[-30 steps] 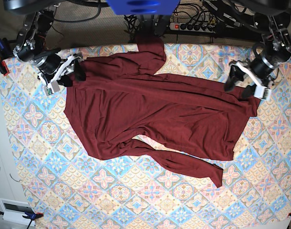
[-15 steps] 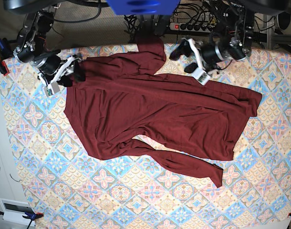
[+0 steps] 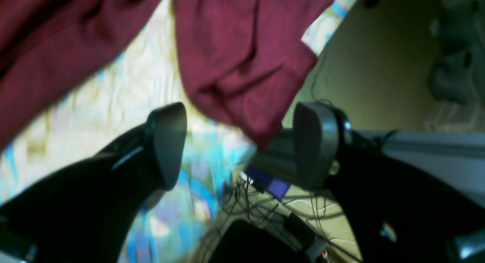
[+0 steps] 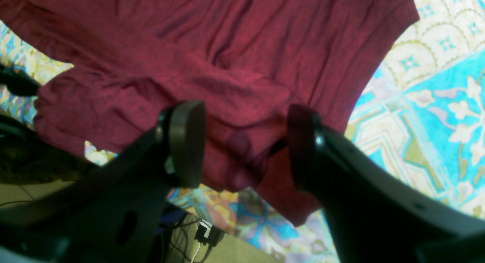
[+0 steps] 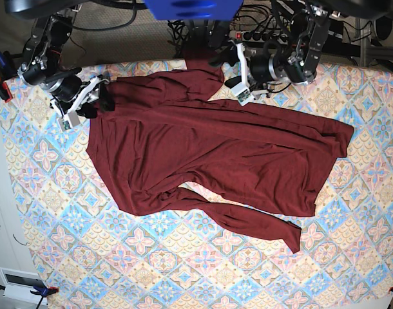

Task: Layout the t-shirt on the table in an organized manner, then fold the t-shirt properly
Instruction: 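Grasp the shirt near the collar with the left gripper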

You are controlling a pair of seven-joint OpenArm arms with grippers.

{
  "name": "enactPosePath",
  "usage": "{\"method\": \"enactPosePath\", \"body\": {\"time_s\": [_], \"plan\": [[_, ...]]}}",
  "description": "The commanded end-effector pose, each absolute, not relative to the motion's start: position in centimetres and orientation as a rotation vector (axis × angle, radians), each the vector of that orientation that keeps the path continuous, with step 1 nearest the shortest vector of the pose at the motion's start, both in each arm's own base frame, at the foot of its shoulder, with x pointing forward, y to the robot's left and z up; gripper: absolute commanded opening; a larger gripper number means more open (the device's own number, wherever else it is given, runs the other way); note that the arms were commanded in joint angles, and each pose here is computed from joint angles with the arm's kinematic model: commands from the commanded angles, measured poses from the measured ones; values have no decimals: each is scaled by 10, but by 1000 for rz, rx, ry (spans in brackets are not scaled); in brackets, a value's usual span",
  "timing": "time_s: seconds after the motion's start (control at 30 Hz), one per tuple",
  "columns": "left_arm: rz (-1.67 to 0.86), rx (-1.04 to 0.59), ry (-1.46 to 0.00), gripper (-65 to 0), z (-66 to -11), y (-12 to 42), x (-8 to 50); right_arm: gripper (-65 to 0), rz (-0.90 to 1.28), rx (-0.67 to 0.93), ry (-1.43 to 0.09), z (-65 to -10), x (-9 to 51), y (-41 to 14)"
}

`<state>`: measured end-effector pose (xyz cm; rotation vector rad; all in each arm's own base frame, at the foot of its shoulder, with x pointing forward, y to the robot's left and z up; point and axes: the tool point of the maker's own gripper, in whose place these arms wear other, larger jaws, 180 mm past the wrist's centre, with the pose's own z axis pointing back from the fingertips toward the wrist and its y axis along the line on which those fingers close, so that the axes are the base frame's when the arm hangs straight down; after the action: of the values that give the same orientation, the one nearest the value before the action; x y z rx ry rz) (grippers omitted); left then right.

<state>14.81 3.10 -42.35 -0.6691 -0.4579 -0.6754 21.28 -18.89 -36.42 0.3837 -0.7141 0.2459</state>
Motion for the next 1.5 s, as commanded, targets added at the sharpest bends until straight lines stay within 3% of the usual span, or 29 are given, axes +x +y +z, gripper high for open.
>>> {"method": "enactPosePath", "body": {"time_s": [0.0,0.2,0.5,0.63,0.87,1.07,1.47], "plan": [[-693,-640,-420,-218,-430,34,142,-328,256,385,-758,-353,219,-190],[-696,-689,-427,-241,-427,12,138,-328,256,385,-758,-353,219,-190],[-745,-722,-397,-641,-427,-1,124,-328,257,385,-759,-353,219,-190],[-714,-675,-451,-650,-420,22,148,-328,257,385,-759,-353,219,-190],[-511,-614,-706,-650,-367,80,224,-328,257,385,-759,-353,219,-190],[-461,-557,-836,-650,-330,111,275,-328,260,387,-758,-353,219,-189],[-411,-533,-889,-650,-321,130,331,-328,259,386,-759,-353,219,-189]]}}
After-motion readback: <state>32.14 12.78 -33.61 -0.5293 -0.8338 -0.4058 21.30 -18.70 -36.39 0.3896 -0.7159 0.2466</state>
